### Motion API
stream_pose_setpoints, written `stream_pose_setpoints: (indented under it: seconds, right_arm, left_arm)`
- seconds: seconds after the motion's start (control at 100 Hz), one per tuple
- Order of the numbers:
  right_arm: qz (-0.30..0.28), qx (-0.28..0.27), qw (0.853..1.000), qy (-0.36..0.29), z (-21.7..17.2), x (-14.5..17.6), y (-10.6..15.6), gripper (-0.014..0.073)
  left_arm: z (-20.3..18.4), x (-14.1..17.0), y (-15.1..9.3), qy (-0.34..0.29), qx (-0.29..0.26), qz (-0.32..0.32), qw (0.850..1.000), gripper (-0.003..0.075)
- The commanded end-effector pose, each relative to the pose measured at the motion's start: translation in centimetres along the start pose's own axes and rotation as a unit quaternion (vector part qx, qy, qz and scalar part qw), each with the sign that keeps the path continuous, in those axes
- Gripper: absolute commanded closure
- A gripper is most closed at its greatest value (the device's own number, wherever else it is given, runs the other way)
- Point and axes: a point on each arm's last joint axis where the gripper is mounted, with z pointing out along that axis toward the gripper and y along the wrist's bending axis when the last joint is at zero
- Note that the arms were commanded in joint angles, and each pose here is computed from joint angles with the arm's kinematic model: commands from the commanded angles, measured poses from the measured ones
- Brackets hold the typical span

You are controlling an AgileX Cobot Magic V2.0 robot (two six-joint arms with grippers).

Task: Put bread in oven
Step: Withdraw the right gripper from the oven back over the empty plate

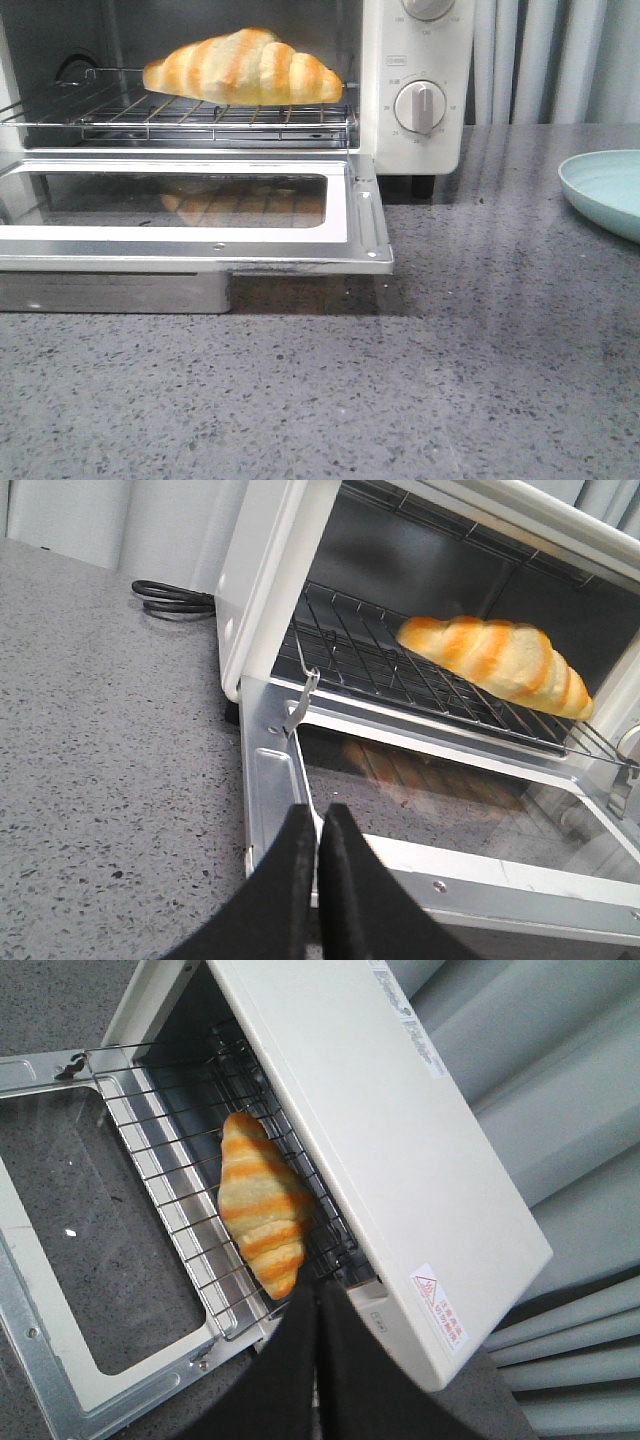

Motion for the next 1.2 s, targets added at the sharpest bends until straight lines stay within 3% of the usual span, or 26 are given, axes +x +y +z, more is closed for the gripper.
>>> stream_pose_setpoints:
  seconds: [0.0,0.19,0.81,0.95,1.19]
  right_arm:
    - [0.023,0.032,0.999,-0.004,-2.1,0.8,-2.3,0.0653]
    - [0.038,0.045,0.998,-0.003,-2.6,1.4,-3.4,0.0653]
    - [0.050,0.036,0.998,0.000,-2.3,1.5,-3.3,0.0653]
    - [0.090,0.025,0.996,0.003,-2.7,2.7,-4.6,0.0653]
    - [0.145,0.072,0.985,0.054,-2.4,7.8,-7.0,0.0653]
  left_arm:
    - [-0.5,-1.7,-0.3,-0.067,0.010,-0.007,0.998,0.0741]
    - [-0.5,-1.7,-0.3,-0.067,0.010,-0.007,0.998,0.0741]
    - [-0.5,-1.7,-0.3,-0.067,0.010,-0.007,0.998,0.0741]
    - [-0.5,-1.7,-0.3,-0.067,0.010,-0.007,0.998,0.0741]
    - [-0.5,-1.7,-0.3,-0.067,0.010,-0.007,0.998,0.0741]
